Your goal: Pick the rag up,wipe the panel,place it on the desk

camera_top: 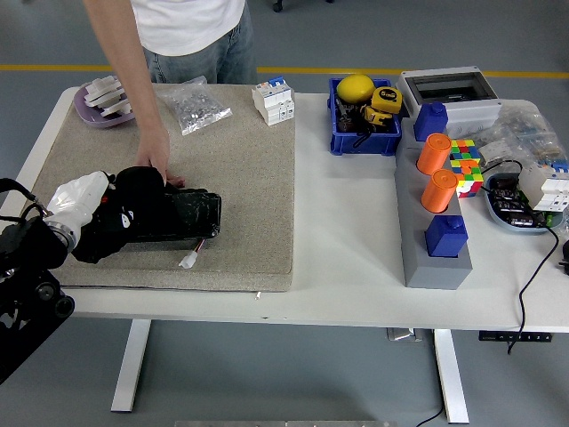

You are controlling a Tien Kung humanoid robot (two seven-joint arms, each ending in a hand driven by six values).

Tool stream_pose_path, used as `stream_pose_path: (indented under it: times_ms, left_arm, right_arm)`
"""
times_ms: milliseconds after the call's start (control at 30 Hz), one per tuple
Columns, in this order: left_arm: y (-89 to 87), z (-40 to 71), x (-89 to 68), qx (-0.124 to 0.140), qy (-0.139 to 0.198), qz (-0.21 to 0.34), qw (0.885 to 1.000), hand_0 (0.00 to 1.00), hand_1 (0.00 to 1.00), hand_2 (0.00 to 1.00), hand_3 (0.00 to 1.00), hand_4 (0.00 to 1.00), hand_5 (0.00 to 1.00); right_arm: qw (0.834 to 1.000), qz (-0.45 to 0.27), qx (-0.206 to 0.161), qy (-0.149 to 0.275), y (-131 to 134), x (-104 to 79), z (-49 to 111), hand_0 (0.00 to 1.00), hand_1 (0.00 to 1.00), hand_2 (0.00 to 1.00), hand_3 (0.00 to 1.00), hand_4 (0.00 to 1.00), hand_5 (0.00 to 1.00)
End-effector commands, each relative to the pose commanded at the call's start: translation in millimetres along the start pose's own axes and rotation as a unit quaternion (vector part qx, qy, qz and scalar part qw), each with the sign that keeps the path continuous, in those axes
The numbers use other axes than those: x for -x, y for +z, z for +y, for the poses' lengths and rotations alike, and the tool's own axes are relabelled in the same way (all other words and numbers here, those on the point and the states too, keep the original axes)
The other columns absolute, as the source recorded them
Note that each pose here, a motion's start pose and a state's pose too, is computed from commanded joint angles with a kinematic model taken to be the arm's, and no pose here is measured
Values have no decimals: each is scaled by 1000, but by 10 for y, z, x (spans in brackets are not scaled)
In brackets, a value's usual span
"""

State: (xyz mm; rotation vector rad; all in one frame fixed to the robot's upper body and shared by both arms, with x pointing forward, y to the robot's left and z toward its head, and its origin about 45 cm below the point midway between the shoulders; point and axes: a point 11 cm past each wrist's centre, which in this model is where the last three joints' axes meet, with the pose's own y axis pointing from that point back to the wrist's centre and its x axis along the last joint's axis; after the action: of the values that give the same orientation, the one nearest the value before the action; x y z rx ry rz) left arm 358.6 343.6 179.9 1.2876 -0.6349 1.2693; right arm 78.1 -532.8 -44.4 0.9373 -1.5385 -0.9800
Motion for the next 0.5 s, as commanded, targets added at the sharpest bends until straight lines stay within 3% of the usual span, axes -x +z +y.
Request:
stream_pose_path:
  times_ms: [500]
  left_arm:
    - [-435,-92,-181,-63,29,-13,998,207,129,534,546,425,2]
  right_arm:
    - [1000,0,0,0,-7,1,1,744,588,639,613,998,621]
